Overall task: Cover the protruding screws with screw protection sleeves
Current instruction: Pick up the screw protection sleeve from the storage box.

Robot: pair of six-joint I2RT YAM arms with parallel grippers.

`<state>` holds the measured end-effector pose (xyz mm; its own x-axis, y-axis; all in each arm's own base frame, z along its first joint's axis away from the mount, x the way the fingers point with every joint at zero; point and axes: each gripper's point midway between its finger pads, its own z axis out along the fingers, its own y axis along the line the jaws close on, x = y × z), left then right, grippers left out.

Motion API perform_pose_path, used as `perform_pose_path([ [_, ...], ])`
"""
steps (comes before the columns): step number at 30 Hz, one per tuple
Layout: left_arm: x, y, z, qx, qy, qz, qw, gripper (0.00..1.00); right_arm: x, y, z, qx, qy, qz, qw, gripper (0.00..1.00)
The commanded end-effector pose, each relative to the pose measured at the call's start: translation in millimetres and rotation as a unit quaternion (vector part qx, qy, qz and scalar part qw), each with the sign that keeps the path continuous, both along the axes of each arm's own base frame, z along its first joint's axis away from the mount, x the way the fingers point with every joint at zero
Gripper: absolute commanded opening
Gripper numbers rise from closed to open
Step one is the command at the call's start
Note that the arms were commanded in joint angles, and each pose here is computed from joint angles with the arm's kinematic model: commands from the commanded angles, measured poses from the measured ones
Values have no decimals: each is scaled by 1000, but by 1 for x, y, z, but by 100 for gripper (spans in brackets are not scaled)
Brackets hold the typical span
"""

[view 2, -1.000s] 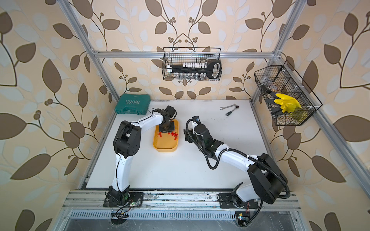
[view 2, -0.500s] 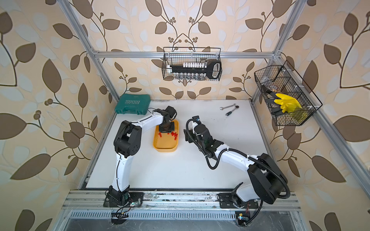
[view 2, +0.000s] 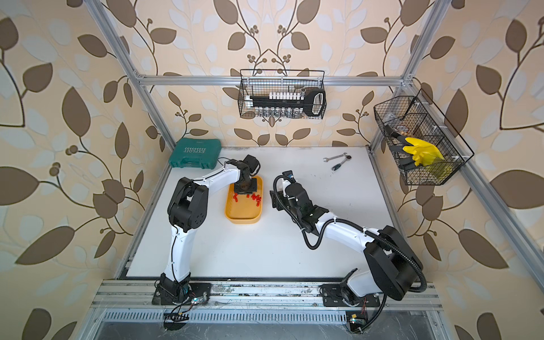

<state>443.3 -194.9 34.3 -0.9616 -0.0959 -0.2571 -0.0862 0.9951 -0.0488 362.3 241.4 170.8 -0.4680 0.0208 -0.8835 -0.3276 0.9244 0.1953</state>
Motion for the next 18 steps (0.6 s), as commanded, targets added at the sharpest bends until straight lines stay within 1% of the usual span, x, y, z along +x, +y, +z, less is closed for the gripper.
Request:
perform_pose_path([
  [1,4,-2,8,7,-10,-5,1000,19,-4,-5,2,-6,-5,-6,1000,78],
  [3,4,-1,9,10,-10,-5,1000,26,-4,-5,2,-6,-6,-6,1000,78],
  [6,2,0,8,13,-4,-6,1000,26,-4,-4,3,-4,-6,-5,1000,78],
  [11,-3,1,2,14,5,-7,1000,24,-4,-5,3,-5,-7,-6,1000,78],
  [13,-6,1,0,15,10,-9,1000,19,-4,-5,3,-6,-6,-6,1000,78],
  [18,-9,3,-1,24,10,-10,1000,18,-4,-5,3,-4,-7,-6,1000,78],
])
